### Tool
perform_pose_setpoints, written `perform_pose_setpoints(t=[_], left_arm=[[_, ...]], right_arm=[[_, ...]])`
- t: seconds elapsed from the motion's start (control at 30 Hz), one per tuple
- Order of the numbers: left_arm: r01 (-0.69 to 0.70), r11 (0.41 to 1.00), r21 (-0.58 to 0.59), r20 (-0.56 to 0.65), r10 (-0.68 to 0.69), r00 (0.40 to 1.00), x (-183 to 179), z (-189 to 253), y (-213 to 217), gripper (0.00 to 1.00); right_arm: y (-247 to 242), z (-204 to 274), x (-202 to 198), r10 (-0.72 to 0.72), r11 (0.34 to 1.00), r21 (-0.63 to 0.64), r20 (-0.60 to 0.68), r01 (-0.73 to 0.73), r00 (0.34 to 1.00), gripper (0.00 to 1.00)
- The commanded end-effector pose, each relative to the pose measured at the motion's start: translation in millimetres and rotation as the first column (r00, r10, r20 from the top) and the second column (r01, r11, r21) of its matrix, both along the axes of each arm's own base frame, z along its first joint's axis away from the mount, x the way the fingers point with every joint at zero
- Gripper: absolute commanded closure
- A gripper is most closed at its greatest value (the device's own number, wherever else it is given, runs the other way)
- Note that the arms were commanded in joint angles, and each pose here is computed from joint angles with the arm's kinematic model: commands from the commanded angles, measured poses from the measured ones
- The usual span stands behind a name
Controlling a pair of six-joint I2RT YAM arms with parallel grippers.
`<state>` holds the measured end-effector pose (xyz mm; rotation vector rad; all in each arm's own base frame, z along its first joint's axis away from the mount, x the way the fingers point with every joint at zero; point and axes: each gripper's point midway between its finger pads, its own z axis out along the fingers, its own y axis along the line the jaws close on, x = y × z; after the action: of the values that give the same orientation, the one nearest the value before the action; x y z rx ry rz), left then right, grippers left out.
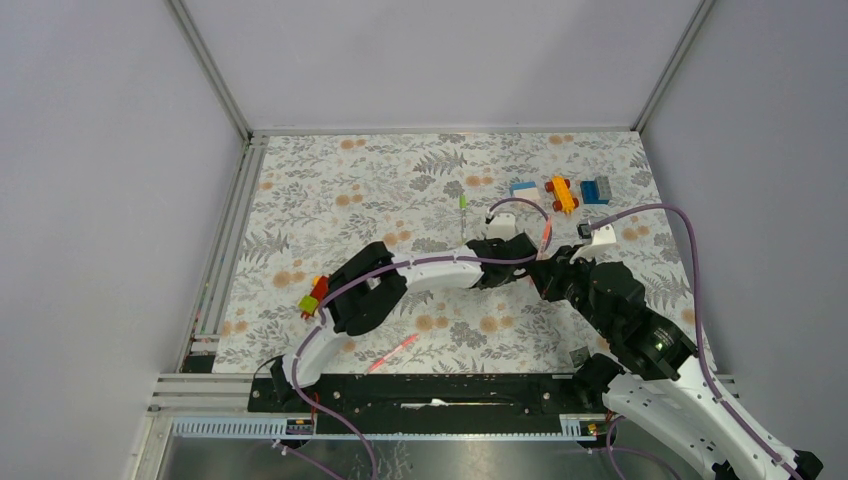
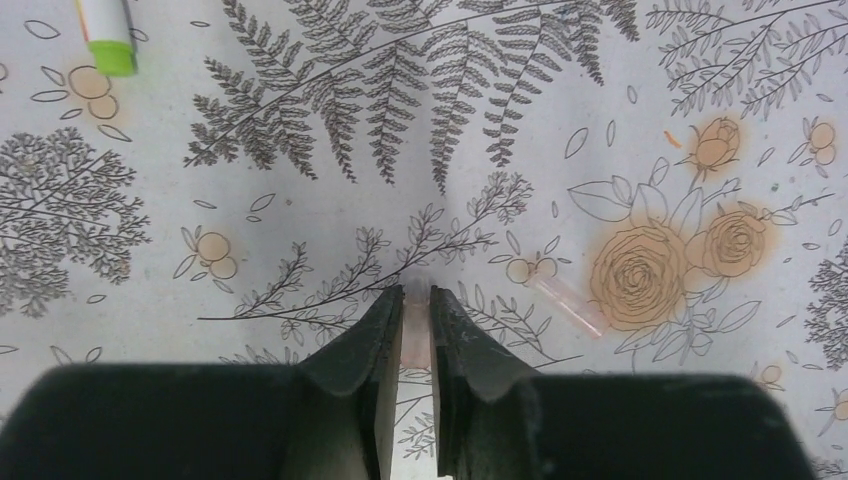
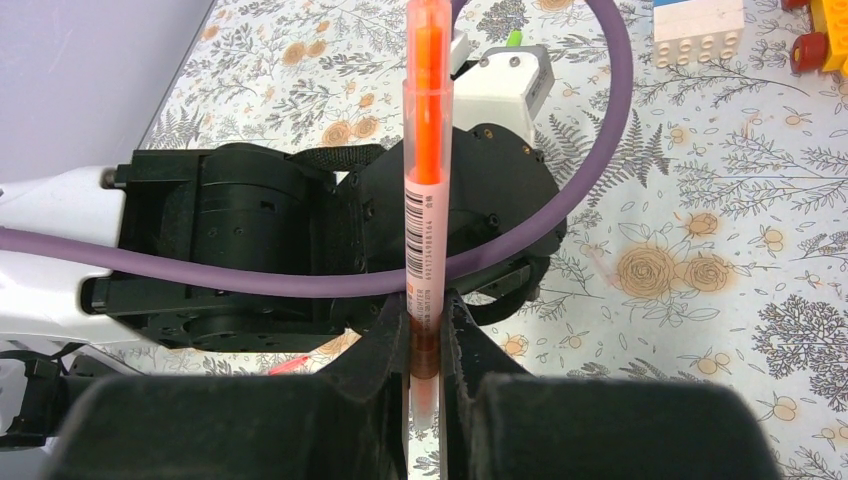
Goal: Insert the pens into the pen caps
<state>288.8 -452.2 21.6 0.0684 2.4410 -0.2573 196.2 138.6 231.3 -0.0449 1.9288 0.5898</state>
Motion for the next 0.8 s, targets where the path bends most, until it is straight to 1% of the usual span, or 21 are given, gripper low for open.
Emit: perform_pose_setpoints(t=[0.0, 0.2, 0.3, 0.43, 0.57, 0.7, 0.77], left_arm=[[0.025, 0.992, 0.122, -0.032, -0.021, 0.999, -17, -12, 32, 0.86], [0.066, 0.985, 0.16, -0.056, -0.057, 0.997, -32, -19, 57, 0.94], [0.088, 0.979, 0.186, -0.079, -0.075, 0.994, -42, -20, 76, 0.95], [0.114, 0.971, 0.211, -0.147, -0.083, 0.986, -61, -27, 108, 0.95], [0.158, 0.964, 0.215, -0.202, -0.114, 0.973, -78, -29, 131, 0.95], [0.206, 0.951, 0.229, -0.261, -0.144, 0.955, -91, -29, 151, 0.93], [0.224, 0.942, 0.25, -0.281, -0.151, 0.948, -95, -28, 159, 0.89]], right_arm=[[0, 19, 4, -0.013, 0.999, 0.034, 0.041, 0.012, 0.999, 1.0], [0, 20, 4, -0.013, 0.999, 0.034, 0.042, 0.011, 0.999, 1.0], [0, 20, 3, -0.011, 0.999, 0.032, 0.038, 0.01, 0.999, 1.0], [0, 21, 4, -0.009, 1.0, 0.03, 0.037, 0.008, 0.999, 1.0], [2, 22, 4, -0.005, 0.999, 0.032, 0.032, 0.004, 0.999, 1.0], [3, 21, 5, -0.005, 0.999, 0.032, 0.026, 0.004, 1.0, 1.0], [4, 21, 5, -0.005, 0.999, 0.033, 0.025, 0.004, 1.0, 1.0]])
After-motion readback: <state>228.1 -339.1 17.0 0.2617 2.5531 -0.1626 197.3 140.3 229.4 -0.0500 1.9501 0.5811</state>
